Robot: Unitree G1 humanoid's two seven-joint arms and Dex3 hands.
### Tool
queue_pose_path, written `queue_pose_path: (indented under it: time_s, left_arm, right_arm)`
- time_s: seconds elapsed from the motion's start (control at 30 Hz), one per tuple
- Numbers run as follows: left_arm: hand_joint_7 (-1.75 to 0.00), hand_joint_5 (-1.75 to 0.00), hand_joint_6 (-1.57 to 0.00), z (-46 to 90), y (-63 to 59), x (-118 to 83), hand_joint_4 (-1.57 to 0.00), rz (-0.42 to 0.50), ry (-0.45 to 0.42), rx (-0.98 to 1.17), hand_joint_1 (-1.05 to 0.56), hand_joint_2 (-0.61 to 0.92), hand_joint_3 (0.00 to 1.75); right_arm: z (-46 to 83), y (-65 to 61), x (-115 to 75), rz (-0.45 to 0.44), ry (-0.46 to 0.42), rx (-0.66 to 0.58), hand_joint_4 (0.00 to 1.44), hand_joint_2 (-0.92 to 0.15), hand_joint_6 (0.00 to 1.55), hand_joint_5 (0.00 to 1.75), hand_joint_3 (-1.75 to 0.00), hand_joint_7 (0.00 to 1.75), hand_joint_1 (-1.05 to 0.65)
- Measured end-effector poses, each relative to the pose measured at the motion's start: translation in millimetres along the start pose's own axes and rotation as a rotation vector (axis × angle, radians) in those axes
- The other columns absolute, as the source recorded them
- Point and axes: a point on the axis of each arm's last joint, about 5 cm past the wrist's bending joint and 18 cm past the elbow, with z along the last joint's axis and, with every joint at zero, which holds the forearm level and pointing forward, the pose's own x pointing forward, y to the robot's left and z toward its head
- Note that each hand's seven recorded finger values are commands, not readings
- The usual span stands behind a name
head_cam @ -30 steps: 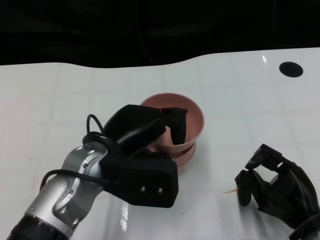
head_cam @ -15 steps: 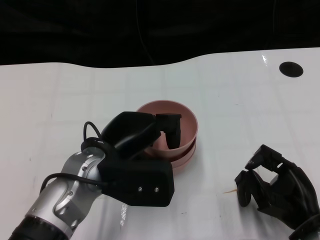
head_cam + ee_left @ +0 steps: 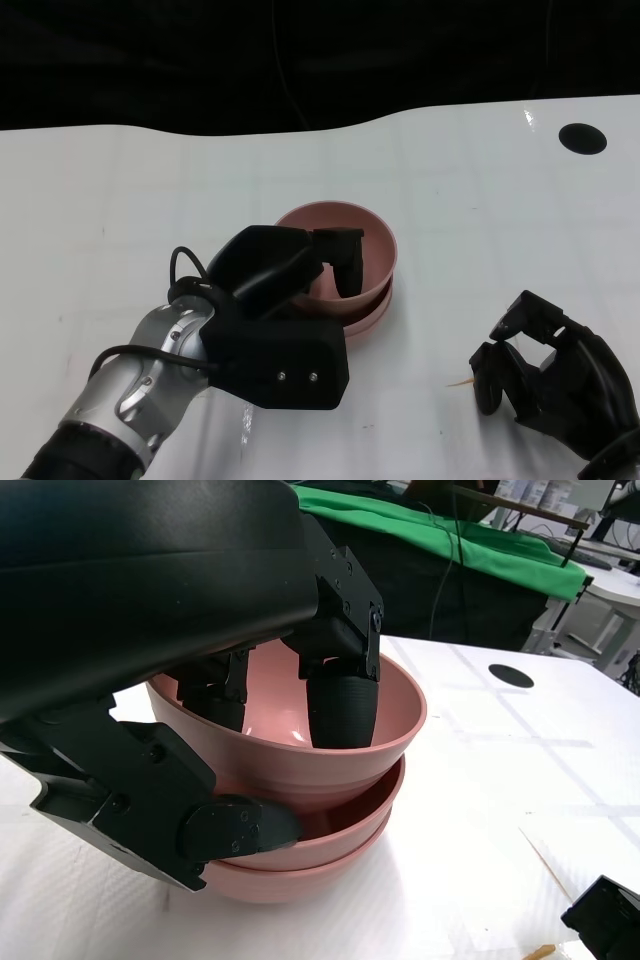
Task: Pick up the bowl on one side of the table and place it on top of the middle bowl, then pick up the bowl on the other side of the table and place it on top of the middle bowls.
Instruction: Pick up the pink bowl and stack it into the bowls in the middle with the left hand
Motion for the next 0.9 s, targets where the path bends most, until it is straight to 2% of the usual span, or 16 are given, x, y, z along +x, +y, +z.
queue_pose_path:
  time_s: [0.57,0.7,0.77,0.8,0.83,0.87,0.9]
  left_arm:
    - [-1.75,-1.75,-0.55,0.9,-1.1,0.8,-0.71,-0.008,0.003,0.013,-0.01,0.79,0.57]
    - [-1.68,-1.75,-0.61,-0.3,-2.0,0.4,-0.71,-0.012,0.008,0.011,-0.02,0.85,0.46]
    - [-1.21,-1.67,-0.77,-0.7,-2.3,0.3,-0.70,-0.008,0.008,0.011,-0.06,0.88,0.36]
    - [-1.03,-1.62,-0.83,-0.7,-2.3,0.2,-0.71,-0.005,0.007,0.012,-0.08,0.90,0.31]
    - [-0.91,-1.59,-0.87,-0.8,-2.2,0.1,-0.71,-0.003,0.005,0.012,-0.09,0.91,0.27]
    - [-0.86,-1.58,-0.88,-0.8,-2.2,0.1,-0.72,-0.002,0.005,0.013,-0.09,0.92,0.26]
    - [-0.68,-1.31,-0.89,-0.9,-2.2,0.0,-0.76,0.000,0.005,0.013,-0.16,0.92,0.21]
  right_arm:
    - [0.4,0.1,-1.7,-0.005,-0.003,-0.003,0.93,-0.50,0.88,1.71,-1.12,1.38,-0.08]
    - [0.4,0.1,-1.8,-0.002,-0.004,-0.003,0.93,-0.51,0.87,1.71,-1.12,1.38,-0.08]
    - [0.3,-0.1,-1.9,0.001,-0.005,-0.002,0.92,-0.52,0.87,1.71,-1.11,1.38,-0.08]
    - [0.2,-0.3,-2.1,0.003,-0.006,-0.001,0.92,-0.52,0.86,1.71,-1.11,1.38,-0.09]
    - [0.0,-0.5,-2.3,0.003,-0.006,0.001,0.92,-0.52,0.86,1.71,-1.10,1.38,-0.09]
    - [-0.3,-0.7,-2.6,0.002,-0.005,0.002,0.92,-0.52,0.86,1.72,-1.10,1.38,-0.09]
    - [-0.5,-0.9,-2.8,0.001,-0.004,0.003,0.92,-0.52,0.87,1.71,-1.10,1.38,-0.09]
